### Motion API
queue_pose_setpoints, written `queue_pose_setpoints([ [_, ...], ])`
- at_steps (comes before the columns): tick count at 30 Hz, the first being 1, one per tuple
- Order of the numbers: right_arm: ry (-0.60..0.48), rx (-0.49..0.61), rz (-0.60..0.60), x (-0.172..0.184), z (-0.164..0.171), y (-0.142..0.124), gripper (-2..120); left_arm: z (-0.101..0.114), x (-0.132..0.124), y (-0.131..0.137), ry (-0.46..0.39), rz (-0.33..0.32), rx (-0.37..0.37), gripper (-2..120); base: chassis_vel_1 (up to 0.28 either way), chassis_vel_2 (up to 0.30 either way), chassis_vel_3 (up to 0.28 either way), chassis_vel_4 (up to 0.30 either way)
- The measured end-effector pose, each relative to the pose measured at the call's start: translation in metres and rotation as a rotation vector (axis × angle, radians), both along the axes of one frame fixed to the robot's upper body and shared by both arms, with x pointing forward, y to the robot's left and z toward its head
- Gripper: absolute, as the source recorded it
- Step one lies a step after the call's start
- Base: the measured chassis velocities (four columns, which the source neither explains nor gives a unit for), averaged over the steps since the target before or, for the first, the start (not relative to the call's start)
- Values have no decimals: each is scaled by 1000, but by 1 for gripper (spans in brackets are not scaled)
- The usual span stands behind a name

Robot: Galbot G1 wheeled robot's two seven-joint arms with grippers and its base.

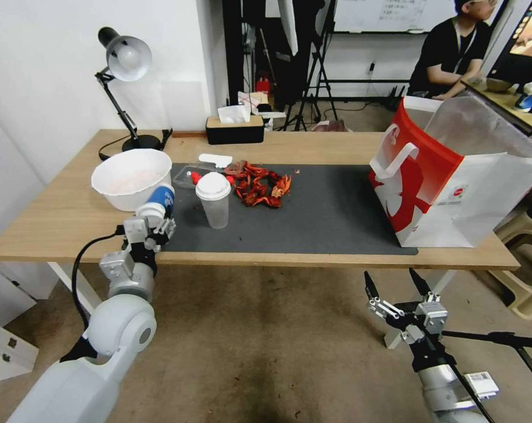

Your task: Pick up the trash from the table and place it into the takeout bag.

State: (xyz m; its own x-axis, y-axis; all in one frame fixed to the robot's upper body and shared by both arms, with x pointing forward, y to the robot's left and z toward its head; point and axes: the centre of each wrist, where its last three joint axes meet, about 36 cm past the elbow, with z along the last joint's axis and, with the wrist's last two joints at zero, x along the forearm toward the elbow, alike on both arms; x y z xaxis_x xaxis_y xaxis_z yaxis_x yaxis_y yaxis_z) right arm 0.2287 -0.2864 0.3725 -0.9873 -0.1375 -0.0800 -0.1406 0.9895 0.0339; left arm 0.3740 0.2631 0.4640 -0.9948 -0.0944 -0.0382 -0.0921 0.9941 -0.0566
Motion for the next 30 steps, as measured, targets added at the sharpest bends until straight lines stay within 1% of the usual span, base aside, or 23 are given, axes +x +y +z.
queue_pose_setpoints([
  [3,-1,-6,3,-1,1,1,100,12,12,6,-112,-64,-18,63,0,0,0,0],
  [4,-1,-6,3,-1,1,1,100,12,12,6,-112,-64,-18,63,0,0,0,0],
  [6,-1,-8,4,-2,2,1,100,20,23,10,-199,-140,-39,63,0,0,0,0],
  [8,1,-13,3,-3,3,-1,100,28,36,13,-279,-246,-59,63,0,0,0,0],
  [9,1,-13,3,-3,3,-1,100,28,36,13,-279,-246,-59,63,0,0,0,0],
  [10,2,-15,3,-4,3,-1,100,32,43,13,-310,-291,-68,63,0,0,0,0],
  [11,2,-16,3,-4,3,-1,100,35,46,13,-326,-316,-73,63,0,0,0,0],
  [12,2,-16,3,-4,3,-1,100,35,46,13,-326,-316,-73,63,0,0,0,0],
  [13,7,-20,1,-6,3,-2,100,45,62,14,-388,-427,-90,63,0,0,0,0],
  [14,7,-20,1,-6,3,-2,100,45,62,14,-388,-427,-90,63,0,0,0,0],
  [15,8,-21,0,-7,3,-3,100,52,73,13,-420,-490,-104,63,0,0,0,0],
  [16,9,-22,-2,-8,3,-3,100,57,79,10,-434,-537,-119,63,0,0,0,0],
  [17,10,-24,-4,-9,3,-3,100,62,85,7,-450,-571,-130,63,0,0,0,0],
  [18,10,-24,-4,-9,3,-3,100,62,85,7,-450,-571,-130,63,0,0,0,0],
  [20,12,-25,-6,-11,3,-2,100,71,98,2,-475,-650,-144,63,0,0,0,0],
  [22,14,-28,-9,-12,2,-2,100,75,112,-3,-494,-728,-135,63,0,0,0,0],
  [23,14,-28,-9,-12,2,-2,100,75,112,-3,-494,-728,-135,63,0,0,0,0],
  [24,14,-29,-11,-12,2,-1,100,77,118,-7,-499,-764,-129,63,0,0,0,0],
  [25,14,-29,-11,-12,2,-1,100,78,120,-9,-499,-780,-127,63,0,0,0,0],
  [26,15,-30,-13,-13,2,-1,100,77,125,-12,-498,-819,-121,63,0,0,0,0],
  [27,15,-30,-13,-13,2,-1,100,77,125,-12,-498,-819,-121,63,0,0,0,0],
  [28,16,-31,-14,-13,2,0,100,78,131,-16,-499,-858,-112,63,0,0,0,0],
  [30,16,-32,-16,-15,3,1,100,80,146,-29,-521,-976,-94,63,0,0,0,0],
])
